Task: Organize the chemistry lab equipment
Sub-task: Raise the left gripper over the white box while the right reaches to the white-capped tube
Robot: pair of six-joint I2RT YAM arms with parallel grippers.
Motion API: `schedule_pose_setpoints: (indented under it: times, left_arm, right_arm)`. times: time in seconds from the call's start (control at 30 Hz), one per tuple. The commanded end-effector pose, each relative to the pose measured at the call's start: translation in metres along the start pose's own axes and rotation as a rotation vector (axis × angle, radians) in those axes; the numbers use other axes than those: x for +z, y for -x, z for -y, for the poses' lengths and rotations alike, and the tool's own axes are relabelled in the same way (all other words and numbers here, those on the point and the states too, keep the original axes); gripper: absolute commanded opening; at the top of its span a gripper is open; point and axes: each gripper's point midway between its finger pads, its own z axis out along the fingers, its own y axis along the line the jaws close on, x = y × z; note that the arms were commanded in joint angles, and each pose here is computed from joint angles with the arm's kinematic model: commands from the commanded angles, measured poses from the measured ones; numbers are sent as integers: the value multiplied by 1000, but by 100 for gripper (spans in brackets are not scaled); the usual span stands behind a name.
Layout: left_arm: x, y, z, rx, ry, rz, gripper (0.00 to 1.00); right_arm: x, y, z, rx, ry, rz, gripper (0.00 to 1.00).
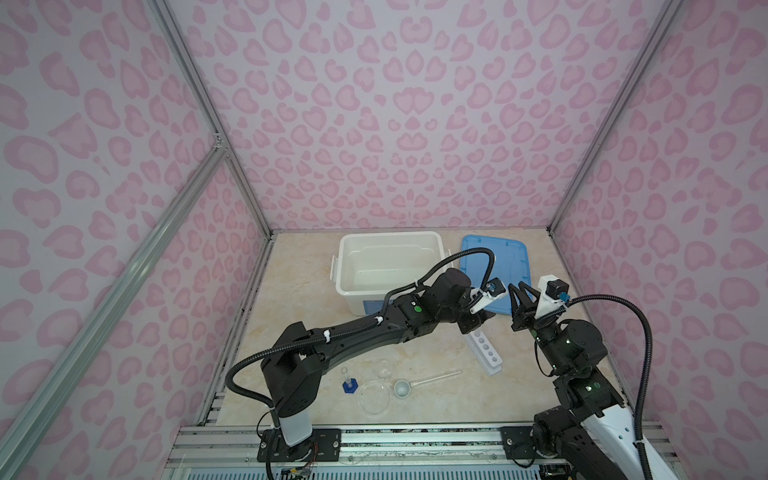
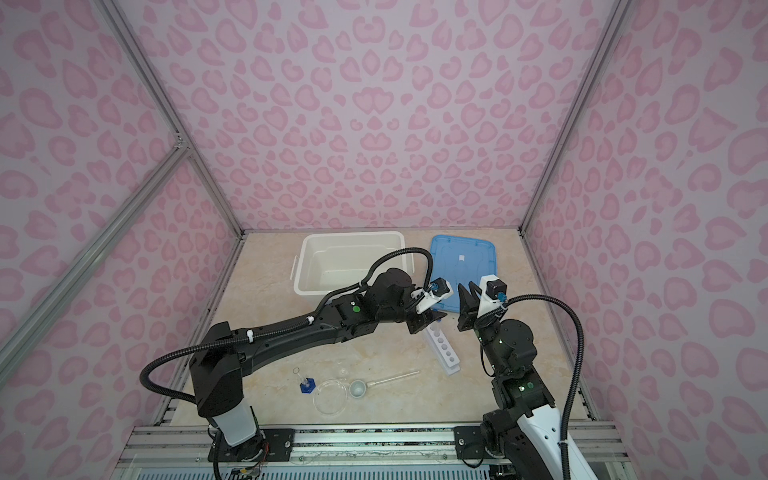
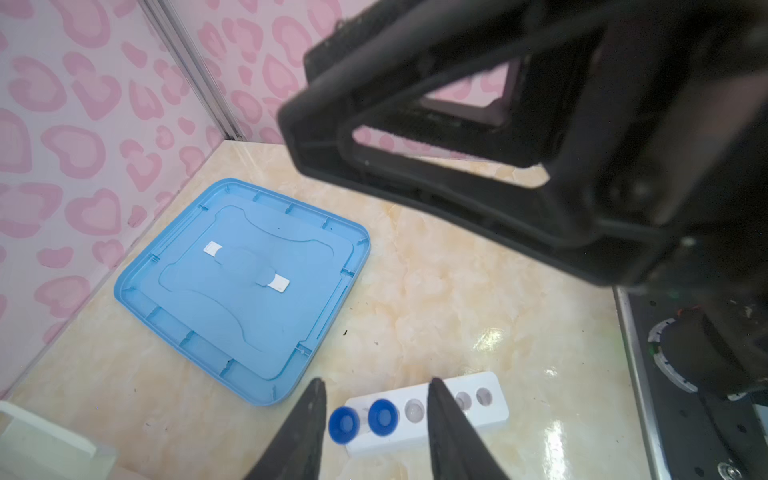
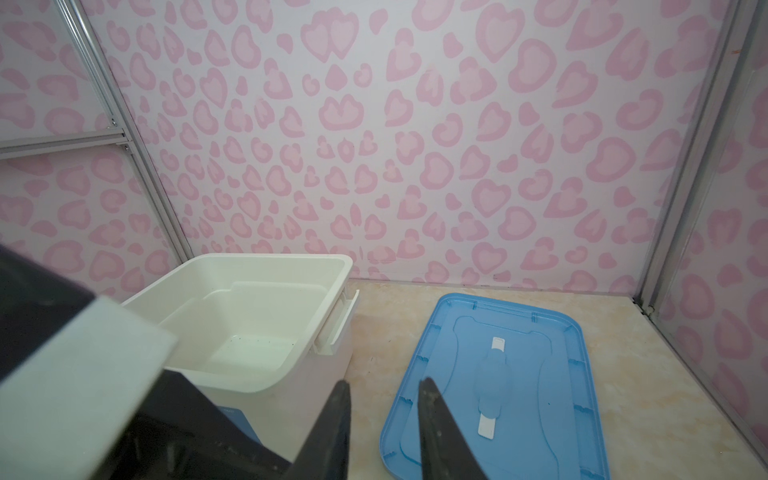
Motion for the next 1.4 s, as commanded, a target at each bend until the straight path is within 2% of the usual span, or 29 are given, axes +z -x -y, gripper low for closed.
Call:
schedule_pose_setpoints:
  times: [0.0,0.13,0.27,0.5,0.67,0.8,1.03,1.13,1.37]
  left_arm:
    - [-16,23,-6,-1,15,75,43]
    - [-36,25,-27,-62,35,115,42]
    - [-66,9,-60,-164,83,150,42]
    - [-142,-2,-101,-309,199,305,43]
    - [-190,-26,-125,-392,309,380,42]
    - [-213,-55,-136,-492,352,413,43]
    - [-232,-83,-148,-554,405,426,43]
    - [-231,-87,-151,-565,399,426,43]
    - [-224,-88,-156,-566,388,424,43]
  right_arm:
    - [2,-4,-6,-16,29,-44,29]
    - [12,-21,-19,-28,98,-175,31]
    - [15,-29,-38,-70,170,-252,35]
    - [16,-59,-89,-283,333,-466,39]
    - [4,-91,-126,-470,475,-624,40]
    - [-10,-117,-146,-514,622,-725,44]
    - [-26,-186,-150,-684,703,-952,54]
    - [-35,-206,-147,-707,728,-1058,53]
    - [-53,-250,-150,-819,782,-1177,52]
